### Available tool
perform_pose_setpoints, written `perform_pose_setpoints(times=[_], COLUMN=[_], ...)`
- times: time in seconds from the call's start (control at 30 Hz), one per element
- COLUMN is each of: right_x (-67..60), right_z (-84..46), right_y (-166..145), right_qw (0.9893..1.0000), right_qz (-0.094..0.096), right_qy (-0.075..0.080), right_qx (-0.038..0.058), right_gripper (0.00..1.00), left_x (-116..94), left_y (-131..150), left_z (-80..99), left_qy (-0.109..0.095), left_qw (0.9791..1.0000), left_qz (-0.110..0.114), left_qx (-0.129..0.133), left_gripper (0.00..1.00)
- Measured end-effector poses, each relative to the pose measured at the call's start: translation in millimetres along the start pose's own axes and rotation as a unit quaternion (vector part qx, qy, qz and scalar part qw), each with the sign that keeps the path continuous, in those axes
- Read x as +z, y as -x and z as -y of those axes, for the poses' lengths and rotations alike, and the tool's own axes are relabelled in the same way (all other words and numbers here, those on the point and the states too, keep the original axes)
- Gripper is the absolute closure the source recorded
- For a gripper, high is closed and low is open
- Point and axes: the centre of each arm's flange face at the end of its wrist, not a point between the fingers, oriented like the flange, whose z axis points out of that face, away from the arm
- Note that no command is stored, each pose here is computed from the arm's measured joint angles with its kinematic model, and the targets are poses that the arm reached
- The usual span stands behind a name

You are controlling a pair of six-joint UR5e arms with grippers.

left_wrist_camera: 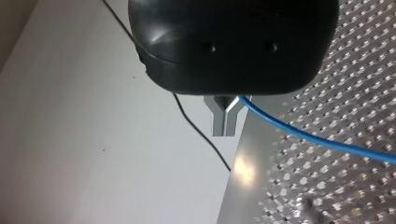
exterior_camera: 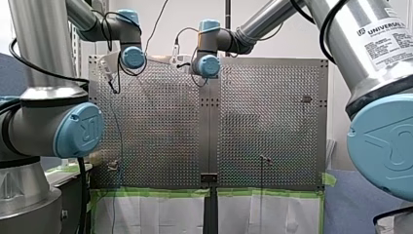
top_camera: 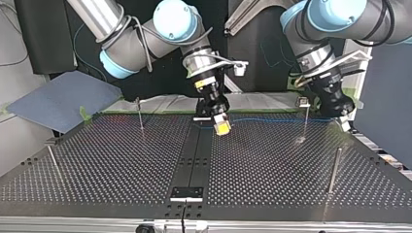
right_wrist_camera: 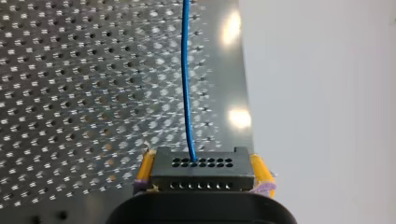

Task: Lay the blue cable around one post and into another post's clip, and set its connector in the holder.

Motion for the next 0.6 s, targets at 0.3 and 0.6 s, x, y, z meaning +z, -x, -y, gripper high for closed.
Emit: perform_pose_setpoints(times=[0.3,0.6], right_x=[11.8,18.4], right_z=[6.7,9.2], right_y=[-18.8,-14.1], right_qw=[0.9995,0.9992], right_qz=[-0.024,-0.024], right_qy=[-0.019,-0.029], right_qx=[0.008,0.0121], right_gripper=[1.0,1.0], left_x=[32.9,58.4], left_y=[18.9,23.3], left_z=[-6.2,-2.5], left_qy=[-0.006,-0.015], left_qw=[0.9998,0.9992], left_qz=[0.014,0.018], left_qx=[-0.01,-0.032], left_gripper=[1.0,1.0])
